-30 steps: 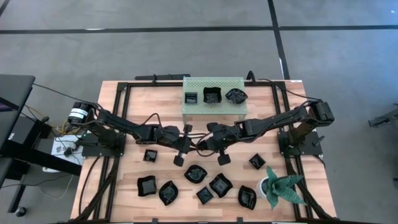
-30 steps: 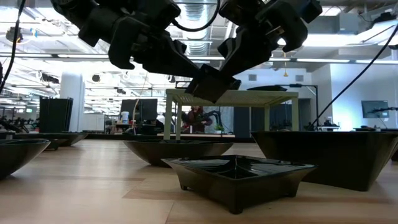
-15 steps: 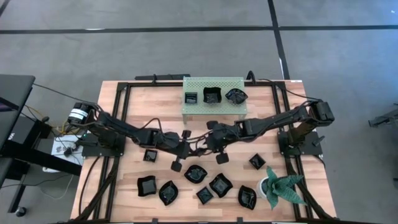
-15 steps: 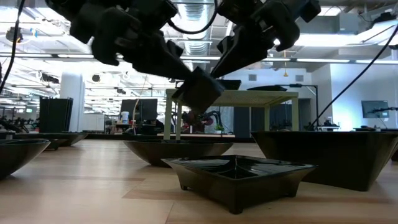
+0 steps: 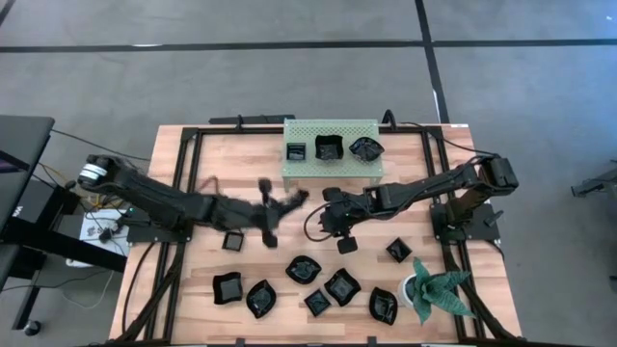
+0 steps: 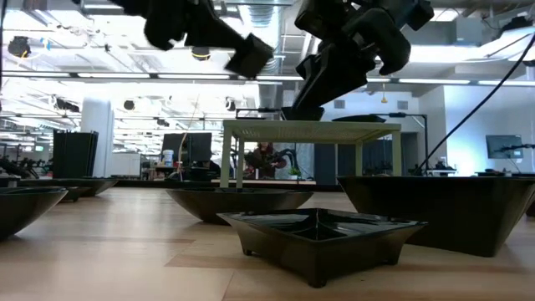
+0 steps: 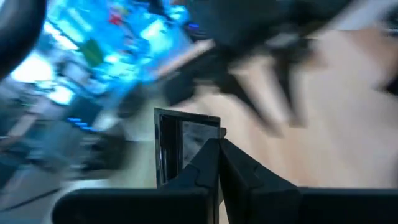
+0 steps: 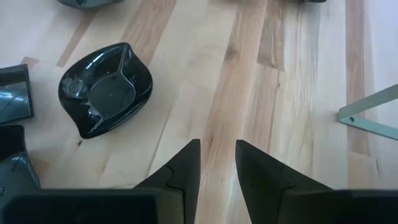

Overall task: Pick & Place Mini shaped plates
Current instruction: Stack the square plate on top of the other square plate on the shelf

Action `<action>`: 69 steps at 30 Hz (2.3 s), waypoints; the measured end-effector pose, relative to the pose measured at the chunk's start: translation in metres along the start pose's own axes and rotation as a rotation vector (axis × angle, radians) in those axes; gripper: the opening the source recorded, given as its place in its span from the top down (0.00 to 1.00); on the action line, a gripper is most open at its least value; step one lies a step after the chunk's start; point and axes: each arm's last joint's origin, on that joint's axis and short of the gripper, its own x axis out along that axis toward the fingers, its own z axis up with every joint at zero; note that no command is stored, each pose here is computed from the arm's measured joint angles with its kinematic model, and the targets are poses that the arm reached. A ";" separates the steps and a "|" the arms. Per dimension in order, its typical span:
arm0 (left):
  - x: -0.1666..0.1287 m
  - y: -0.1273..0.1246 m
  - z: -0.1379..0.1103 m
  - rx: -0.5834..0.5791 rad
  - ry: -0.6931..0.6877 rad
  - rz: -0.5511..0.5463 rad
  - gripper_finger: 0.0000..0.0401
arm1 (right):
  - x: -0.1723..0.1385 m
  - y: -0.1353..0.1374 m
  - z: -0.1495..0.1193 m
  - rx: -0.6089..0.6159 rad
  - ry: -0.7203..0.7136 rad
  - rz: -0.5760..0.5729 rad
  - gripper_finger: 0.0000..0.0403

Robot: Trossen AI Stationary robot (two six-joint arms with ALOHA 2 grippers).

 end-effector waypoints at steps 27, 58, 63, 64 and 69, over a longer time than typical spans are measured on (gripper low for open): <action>0.066 0.091 -0.088 -0.230 0.244 0.288 0.98 | 0.000 0.000 -0.001 -0.011 0.009 0.004 0.76; 0.066 0.089 -0.087 -0.253 0.232 0.284 0.77 | 0.000 0.000 -0.001 -0.011 0.009 0.004 0.76; 0.066 0.089 -0.087 -0.299 0.225 0.289 0.74 | 0.000 0.000 -0.001 -0.011 0.009 0.004 0.76; 0.066 0.089 -0.087 -0.303 0.225 0.290 0.74 | 0.000 0.000 -0.001 -0.011 0.009 0.004 0.76; 0.065 0.084 -0.082 -0.299 0.206 0.263 0.74 | 0.000 0.000 -0.001 -0.011 0.009 0.004 0.76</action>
